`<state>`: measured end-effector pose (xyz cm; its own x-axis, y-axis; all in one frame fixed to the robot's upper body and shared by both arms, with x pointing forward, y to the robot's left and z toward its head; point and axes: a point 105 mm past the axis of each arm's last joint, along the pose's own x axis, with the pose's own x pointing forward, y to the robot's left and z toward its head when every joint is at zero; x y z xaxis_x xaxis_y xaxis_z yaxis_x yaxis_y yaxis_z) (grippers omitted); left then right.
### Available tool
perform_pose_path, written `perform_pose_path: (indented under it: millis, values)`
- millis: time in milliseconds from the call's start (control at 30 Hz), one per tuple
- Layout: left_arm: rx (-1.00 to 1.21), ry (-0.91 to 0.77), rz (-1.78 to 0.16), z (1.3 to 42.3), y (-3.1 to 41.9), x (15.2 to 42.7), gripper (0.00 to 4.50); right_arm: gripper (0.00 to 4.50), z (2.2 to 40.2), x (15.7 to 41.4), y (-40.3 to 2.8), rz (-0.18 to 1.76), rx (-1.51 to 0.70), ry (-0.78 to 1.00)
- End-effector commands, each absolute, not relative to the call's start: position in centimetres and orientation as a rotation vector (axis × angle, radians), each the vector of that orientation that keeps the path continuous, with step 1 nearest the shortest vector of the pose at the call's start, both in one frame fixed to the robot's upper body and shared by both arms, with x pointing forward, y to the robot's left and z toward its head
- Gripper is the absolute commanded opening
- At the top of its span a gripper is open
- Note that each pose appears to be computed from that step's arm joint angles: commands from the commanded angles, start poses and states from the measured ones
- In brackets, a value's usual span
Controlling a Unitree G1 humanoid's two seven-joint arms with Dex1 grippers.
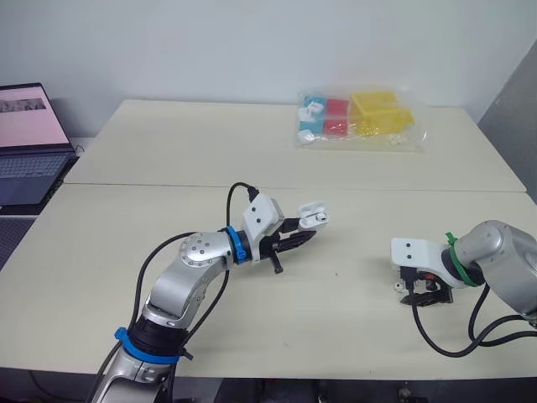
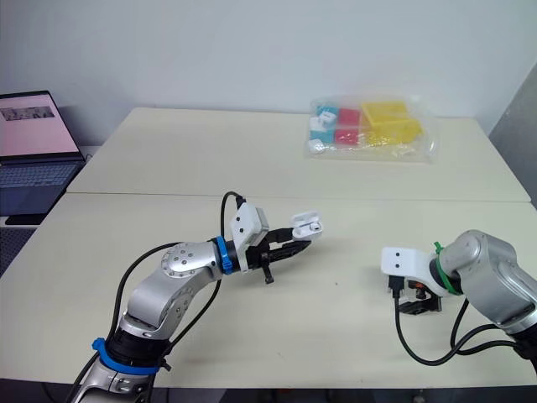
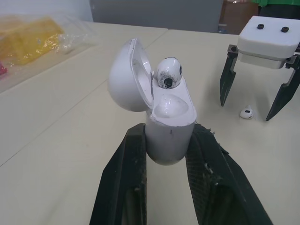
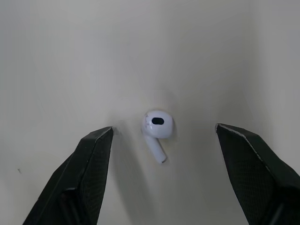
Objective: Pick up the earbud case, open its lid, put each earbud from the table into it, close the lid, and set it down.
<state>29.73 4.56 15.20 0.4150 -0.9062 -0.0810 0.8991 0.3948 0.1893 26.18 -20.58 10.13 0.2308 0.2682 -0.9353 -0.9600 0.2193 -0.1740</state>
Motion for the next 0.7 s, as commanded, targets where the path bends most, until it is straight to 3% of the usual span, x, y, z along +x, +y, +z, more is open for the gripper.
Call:
perform_pose_path:
  millis: [33, 133, 200, 267, 467, 700]
  values:
    - [0.227, -0.087, -1.153, 16.04, 4.19, 29.31, 0.77, 3.63, 10.71, 26.31, -20.19, 1.041, -0.938, 0.915]
    - [0.228, -0.084, -1.152, 15.97, 4.19, 29.23, 0.77, 3.63, 10.55, 26.35, -20.12, 1.043, -0.950, 0.913]
    - [0.228, -0.083, -1.152, 15.92, 4.17, 29.23, 0.77, 3.26, 10.35, 26.41, -20.07, 1.045, -0.961, 0.912]
    - [0.228, -0.083, -1.152, 15.92, 4.14, 29.30, 0.77, 2.71, 10.24, 26.44, -19.86, 1.048, -0.956, 0.910]
    - [0.231, -0.079, -1.152, 15.83, 4.16, 29.38, 0.77, 0.49, 10.33, 26.58, -19.43, 1.048, -0.936, 0.908]
    - [0.236, -0.075, -1.150, 15.76, 4.37, 29.58, 0.77, 0.39, 10.92, 26.80, -19.91, 1.036, -0.929, 0.908]
